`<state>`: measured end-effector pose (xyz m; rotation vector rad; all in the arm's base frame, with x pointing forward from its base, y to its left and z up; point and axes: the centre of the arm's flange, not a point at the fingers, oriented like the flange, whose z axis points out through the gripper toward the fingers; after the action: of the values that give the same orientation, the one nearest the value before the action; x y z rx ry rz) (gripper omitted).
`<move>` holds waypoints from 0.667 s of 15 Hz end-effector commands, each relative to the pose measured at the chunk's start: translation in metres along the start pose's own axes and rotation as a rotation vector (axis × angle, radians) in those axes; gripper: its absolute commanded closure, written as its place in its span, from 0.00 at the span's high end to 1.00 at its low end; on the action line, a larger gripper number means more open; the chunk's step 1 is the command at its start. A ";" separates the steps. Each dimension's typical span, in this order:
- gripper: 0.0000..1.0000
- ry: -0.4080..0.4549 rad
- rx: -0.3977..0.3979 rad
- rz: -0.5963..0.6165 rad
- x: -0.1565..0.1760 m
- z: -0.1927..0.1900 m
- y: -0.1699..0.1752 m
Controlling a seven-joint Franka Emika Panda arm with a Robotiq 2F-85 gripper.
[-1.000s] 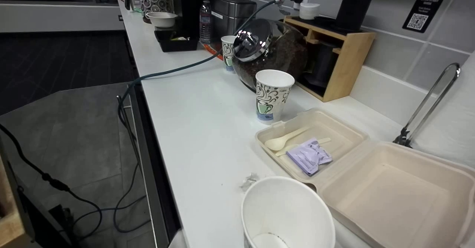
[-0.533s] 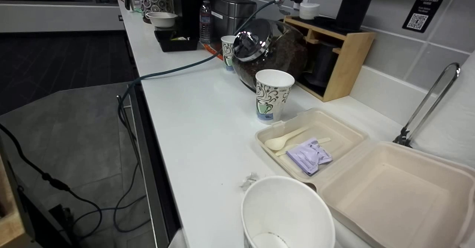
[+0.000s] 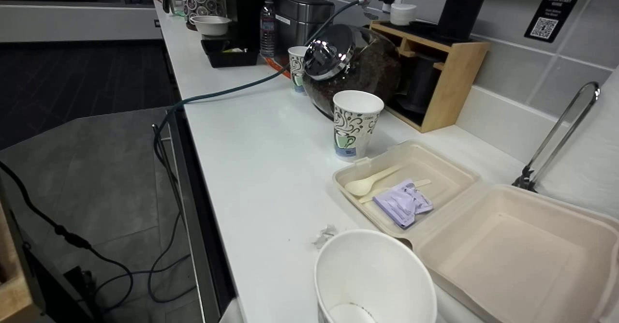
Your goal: Open the lid of the coffee maker
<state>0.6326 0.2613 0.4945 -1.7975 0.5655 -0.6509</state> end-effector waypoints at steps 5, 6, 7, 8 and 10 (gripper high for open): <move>1.00 0.039 0.036 -0.013 0.009 0.016 0.009; 1.00 0.037 0.030 -0.012 0.010 0.017 0.011; 1.00 0.029 0.021 -0.012 0.009 0.016 0.011; 1.00 0.030 0.022 -0.012 0.009 0.016 0.012; 1.00 0.031 0.019 -0.012 0.009 0.019 0.013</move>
<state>0.6477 0.2606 0.4862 -1.7755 0.5571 -0.6831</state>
